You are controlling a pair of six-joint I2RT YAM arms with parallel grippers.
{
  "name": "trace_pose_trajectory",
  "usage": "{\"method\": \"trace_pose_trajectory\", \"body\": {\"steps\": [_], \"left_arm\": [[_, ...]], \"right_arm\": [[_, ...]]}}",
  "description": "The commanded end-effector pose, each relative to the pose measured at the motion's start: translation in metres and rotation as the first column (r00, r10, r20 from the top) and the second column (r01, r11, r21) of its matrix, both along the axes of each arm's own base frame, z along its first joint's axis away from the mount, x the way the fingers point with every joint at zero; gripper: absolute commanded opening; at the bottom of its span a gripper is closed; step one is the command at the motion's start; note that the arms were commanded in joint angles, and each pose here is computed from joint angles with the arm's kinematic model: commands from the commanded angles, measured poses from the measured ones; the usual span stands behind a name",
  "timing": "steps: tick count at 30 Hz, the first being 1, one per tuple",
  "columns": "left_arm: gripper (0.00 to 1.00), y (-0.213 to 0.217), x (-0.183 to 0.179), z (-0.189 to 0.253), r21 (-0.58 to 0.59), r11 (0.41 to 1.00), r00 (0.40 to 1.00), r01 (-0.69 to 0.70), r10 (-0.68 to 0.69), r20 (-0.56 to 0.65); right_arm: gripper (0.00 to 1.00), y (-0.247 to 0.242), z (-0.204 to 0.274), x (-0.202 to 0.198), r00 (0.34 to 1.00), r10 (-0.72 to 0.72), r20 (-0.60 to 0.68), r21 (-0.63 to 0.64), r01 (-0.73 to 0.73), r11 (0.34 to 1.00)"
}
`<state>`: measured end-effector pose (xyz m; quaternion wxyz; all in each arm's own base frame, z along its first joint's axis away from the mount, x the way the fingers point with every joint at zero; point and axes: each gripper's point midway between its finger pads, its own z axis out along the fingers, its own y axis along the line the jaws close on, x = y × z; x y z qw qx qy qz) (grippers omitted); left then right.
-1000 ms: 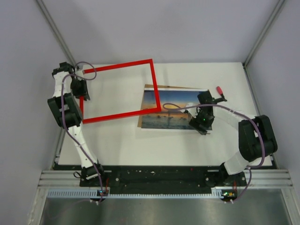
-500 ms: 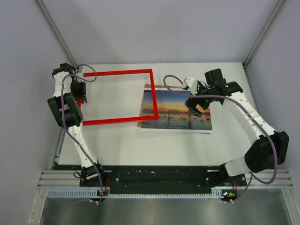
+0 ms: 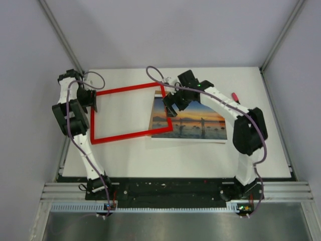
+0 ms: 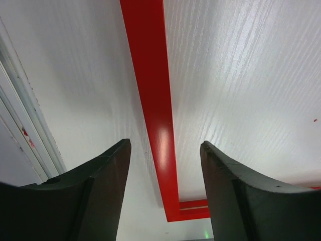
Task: Take the photo out of the frame
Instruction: Place the photo frame item at the center of the board, then pick up the photo from the photo frame.
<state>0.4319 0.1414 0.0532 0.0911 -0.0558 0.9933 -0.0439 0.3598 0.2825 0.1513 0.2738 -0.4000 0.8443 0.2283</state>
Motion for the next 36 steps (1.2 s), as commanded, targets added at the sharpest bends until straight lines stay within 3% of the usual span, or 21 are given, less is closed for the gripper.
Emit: {"method": "trace_pose_trajectory", "body": {"steps": [1,6,11,12,13,14,19,23,27,36], "left_arm": [[0.64,0.000,0.000,0.015,0.021,1.000,1.000,0.011,-0.012,0.019],[0.68,0.001,0.016,0.064,0.053,0.998,0.988,0.038,-0.045,0.144],[0.76,-0.033,0.028,0.115,0.161,0.963,0.938,0.218,-0.252,0.240],[0.78,-0.047,0.027,0.122,0.170,0.948,0.920,0.268,-0.304,0.249],[0.98,-0.063,0.027,0.129,0.180,0.929,0.893,0.324,-0.363,0.266],[0.98,-0.079,0.024,0.129,0.179,0.909,0.870,0.376,-0.413,0.268],[0.98,-0.173,0.007,0.115,0.195,0.728,0.687,0.657,-0.685,0.243],[0.98,-0.218,-0.012,0.077,0.211,0.570,0.548,0.794,-0.822,0.156],[0.98,-0.259,-0.029,0.065,0.178,0.458,0.439,0.871,-0.888,0.135],[0.98,-0.350,-0.081,0.067,0.088,0.244,0.220,0.966,-0.951,0.216]], "right_arm": [[0.94,0.026,-0.021,0.031,0.987,-0.157,-0.031,-0.013,0.157,0.988],[0.93,0.025,-0.050,0.052,0.962,-0.268,-0.043,-0.070,0.265,0.962],[0.94,0.018,-0.025,0.048,0.985,-0.166,0.044,-0.058,0.168,0.984],[0.95,0.011,-0.018,0.047,0.989,-0.129,0.075,-0.070,0.134,0.988],[0.96,0.003,-0.015,0.046,0.990,-0.101,0.096,-0.087,0.109,0.990],[0.98,-0.010,-0.009,0.046,0.989,-0.078,0.129,-0.109,0.092,0.990],[0.99,-0.071,0.018,0.060,0.973,-0.089,0.212,-0.137,0.120,0.983],[0.99,-0.099,0.039,0.059,0.964,-0.117,0.238,-0.126,0.150,0.981],[0.99,-0.110,0.055,0.046,0.952,-0.129,0.277,-0.123,0.169,0.978],[0.99,-0.120,0.059,0.029,0.940,-0.193,0.281,-0.086,0.225,0.971]]}}
